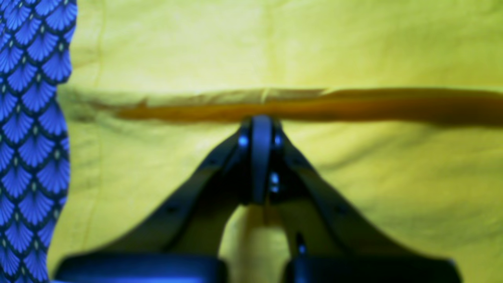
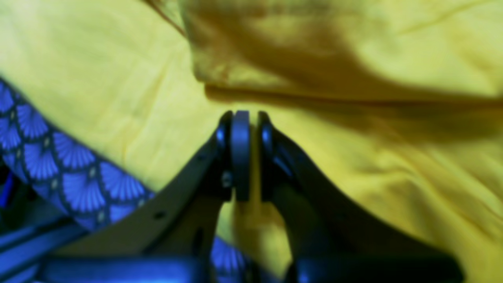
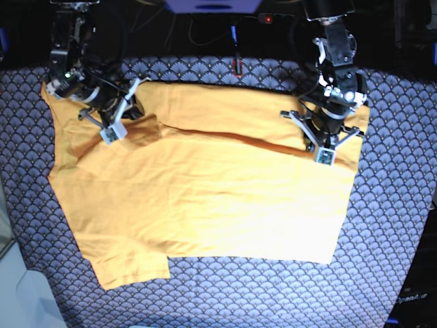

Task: Fold the T-shirt properly
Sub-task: 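Release the left gripper and move it inward onto the folded edge, then move both grippers down along the shirt sides toward the hem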

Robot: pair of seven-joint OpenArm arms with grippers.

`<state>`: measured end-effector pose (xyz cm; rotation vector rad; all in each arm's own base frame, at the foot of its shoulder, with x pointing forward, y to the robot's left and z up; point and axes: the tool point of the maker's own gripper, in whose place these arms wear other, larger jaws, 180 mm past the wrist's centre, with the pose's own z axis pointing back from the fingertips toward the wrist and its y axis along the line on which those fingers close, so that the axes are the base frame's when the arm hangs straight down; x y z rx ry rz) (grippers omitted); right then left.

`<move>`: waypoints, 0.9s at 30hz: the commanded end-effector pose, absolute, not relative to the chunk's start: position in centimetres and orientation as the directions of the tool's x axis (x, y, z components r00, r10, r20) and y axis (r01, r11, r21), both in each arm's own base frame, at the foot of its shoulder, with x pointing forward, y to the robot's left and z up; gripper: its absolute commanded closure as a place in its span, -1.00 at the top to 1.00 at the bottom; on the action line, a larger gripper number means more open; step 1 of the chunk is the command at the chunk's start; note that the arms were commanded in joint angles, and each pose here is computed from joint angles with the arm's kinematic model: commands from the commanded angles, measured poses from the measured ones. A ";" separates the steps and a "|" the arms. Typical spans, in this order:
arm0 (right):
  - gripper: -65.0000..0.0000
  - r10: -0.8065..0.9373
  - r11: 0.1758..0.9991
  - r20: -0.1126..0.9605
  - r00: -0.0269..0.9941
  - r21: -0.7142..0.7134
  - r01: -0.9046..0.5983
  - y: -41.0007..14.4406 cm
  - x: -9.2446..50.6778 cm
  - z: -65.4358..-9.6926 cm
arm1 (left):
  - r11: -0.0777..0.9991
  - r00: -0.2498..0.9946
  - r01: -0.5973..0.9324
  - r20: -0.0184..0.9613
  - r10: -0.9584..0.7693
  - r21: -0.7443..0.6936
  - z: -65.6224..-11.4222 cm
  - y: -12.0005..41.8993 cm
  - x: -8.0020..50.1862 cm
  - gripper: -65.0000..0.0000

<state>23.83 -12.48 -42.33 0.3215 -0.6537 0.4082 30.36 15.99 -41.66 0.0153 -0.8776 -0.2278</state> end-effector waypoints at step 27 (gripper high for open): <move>-0.91 0.330 0.865 0.759 0.561 -0.006 -0.501 -15.1 37.5 -35.0 | 0.963 0.601 0.207 0.755 -0.262 0.170 -41.1 16.4 30.5 -1.00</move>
